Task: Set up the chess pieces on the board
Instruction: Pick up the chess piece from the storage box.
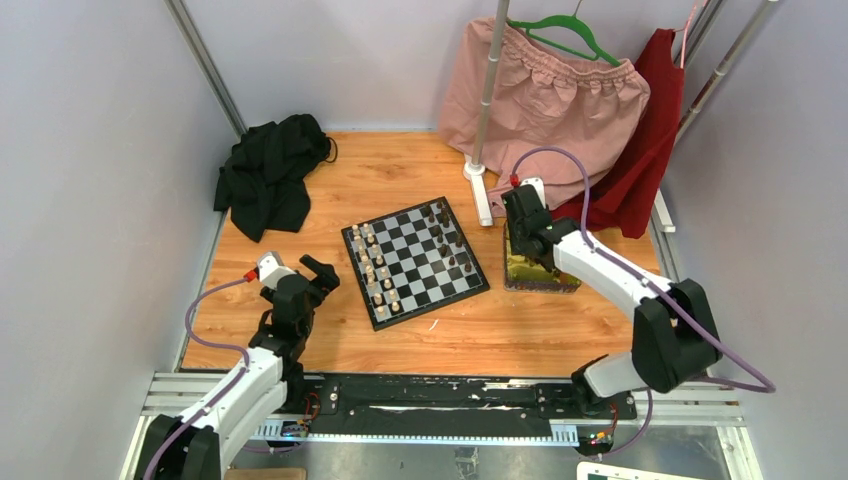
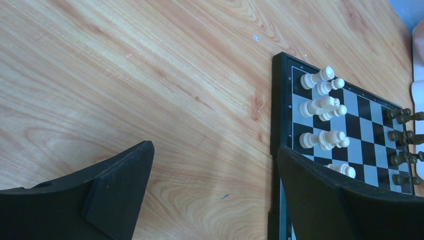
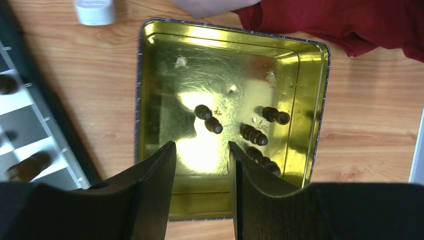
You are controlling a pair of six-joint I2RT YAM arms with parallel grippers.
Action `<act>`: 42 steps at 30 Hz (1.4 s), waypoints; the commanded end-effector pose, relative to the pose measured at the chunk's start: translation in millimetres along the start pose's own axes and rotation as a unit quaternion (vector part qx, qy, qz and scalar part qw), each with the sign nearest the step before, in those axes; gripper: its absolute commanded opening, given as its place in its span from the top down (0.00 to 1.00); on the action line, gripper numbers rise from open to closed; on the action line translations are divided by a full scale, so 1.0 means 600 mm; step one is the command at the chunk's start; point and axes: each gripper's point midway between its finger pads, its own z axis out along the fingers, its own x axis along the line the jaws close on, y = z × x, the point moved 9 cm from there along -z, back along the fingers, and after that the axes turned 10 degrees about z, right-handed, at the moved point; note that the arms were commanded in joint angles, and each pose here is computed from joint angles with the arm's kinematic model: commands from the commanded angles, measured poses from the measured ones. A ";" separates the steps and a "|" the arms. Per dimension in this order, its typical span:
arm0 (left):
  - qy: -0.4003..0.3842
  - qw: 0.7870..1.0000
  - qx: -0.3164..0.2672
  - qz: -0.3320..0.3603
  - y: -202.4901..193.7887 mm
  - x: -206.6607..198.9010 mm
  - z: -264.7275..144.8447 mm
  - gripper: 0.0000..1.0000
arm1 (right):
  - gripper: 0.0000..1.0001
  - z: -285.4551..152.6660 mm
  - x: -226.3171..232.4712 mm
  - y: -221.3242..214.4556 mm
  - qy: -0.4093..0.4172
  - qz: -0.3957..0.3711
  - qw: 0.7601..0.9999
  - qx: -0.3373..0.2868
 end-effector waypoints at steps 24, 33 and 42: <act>0.003 1.000 -0.008 -0.005 0.005 -0.003 0.005 0.00 | 0.76 0.128 -0.017 -0.034 -0.003 0.050 0.995 0.090; 0.002 1.000 -0.009 -0.005 0.005 -0.003 0.005 0.00 | 1.00 0.118 -0.015 -0.025 0.009 0.053 0.995 0.085; 0.002 1.000 -0.009 -0.005 0.005 -0.003 0.005 0.00 | 1.00 0.077 -0.010 0.018 0.049 0.067 0.996 0.028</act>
